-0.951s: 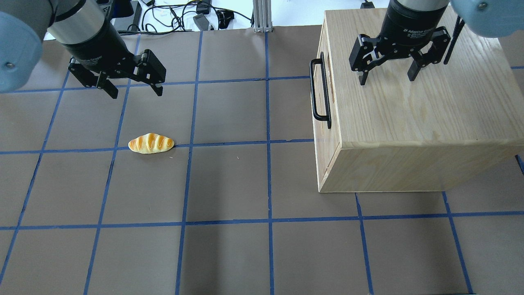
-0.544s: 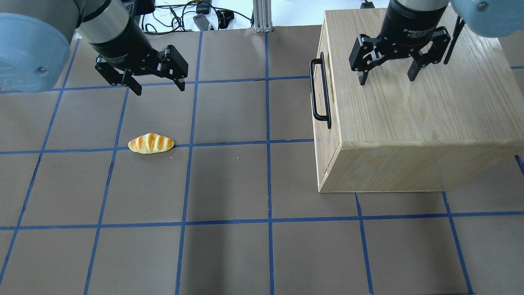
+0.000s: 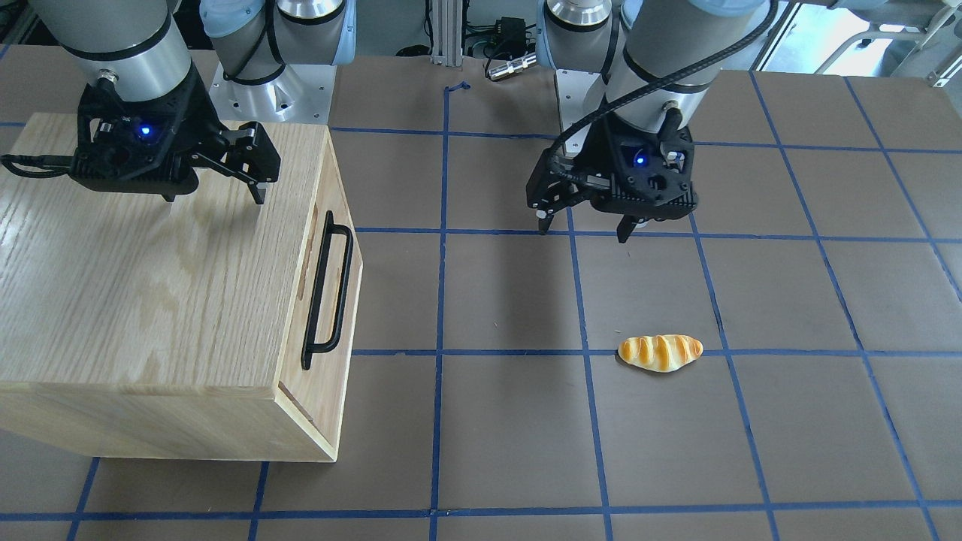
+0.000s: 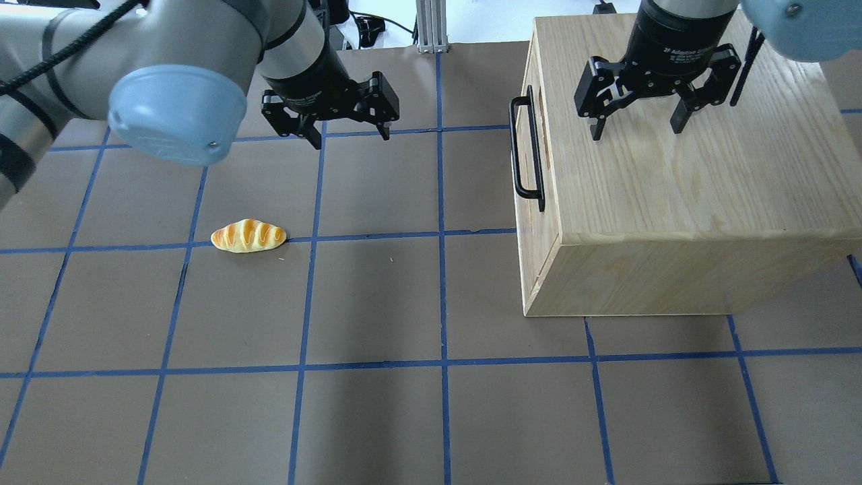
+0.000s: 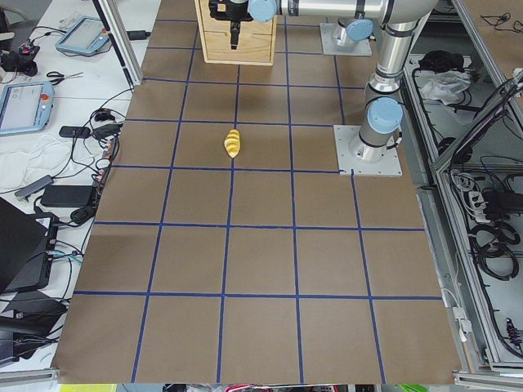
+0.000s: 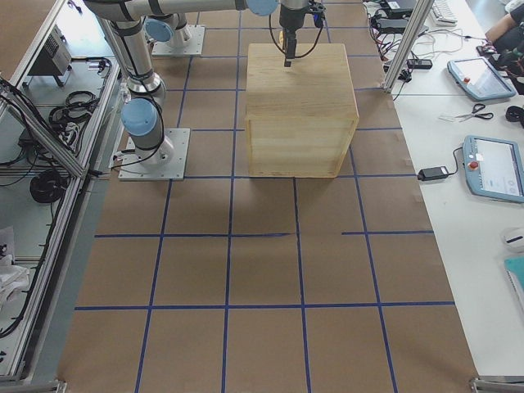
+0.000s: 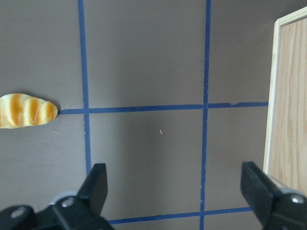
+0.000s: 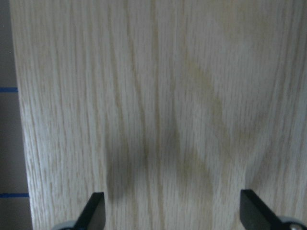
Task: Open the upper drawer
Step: 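Move the left gripper toward the black drawer handle on the cabinet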
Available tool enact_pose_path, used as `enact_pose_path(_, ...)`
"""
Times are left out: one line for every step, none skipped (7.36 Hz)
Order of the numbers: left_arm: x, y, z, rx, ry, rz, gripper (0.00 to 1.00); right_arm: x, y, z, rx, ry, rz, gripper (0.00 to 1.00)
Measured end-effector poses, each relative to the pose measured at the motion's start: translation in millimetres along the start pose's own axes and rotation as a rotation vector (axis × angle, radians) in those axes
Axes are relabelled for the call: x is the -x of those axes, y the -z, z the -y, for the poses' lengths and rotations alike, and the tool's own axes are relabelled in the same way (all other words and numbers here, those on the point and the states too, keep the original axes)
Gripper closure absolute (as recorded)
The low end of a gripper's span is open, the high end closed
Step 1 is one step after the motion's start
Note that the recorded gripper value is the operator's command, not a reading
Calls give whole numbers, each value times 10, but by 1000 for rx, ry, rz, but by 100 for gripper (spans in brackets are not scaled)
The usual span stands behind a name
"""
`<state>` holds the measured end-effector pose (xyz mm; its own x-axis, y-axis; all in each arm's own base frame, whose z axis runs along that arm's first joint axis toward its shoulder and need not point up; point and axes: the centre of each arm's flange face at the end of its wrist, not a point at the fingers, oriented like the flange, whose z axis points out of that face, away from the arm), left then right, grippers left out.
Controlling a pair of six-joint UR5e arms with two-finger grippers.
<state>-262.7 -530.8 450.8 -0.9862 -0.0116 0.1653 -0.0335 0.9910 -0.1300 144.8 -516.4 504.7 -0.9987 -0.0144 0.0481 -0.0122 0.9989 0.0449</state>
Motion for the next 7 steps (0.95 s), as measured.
enact_pose_path(-170, -130, 21, -10, 23, -32, 0, 0, 0, 0, 0, 0, 0, 0)
enact_pose_path(-368, -247, 14, -16, 41, -56, 0, 0, 0, 0, 0, 0, 0, 0)
enact_pose_path(-579, -329, -15, -14, 50, -70, 0, 0, -1, 0, 0, 0, 0, 0)
enact_pose_path(-770, -379, -51, -10, 53, -79, 0, 0, 0, 0, 0, 0, 0, 0)
enact_pose_path(-922, -435, -77, -8, 44, -85, 0, 0, 1, 0, 0, 0, 0, 0)
enact_pose_path(-1021, -508, -83, -7, 32, -91, 0, 0, 2, 0, 0, 1, 0, 0)
enact_pose_path(-1093, -581, -71, -8, 22, -113, 0, 0, 2, 0, 0, 1, 0, 0)
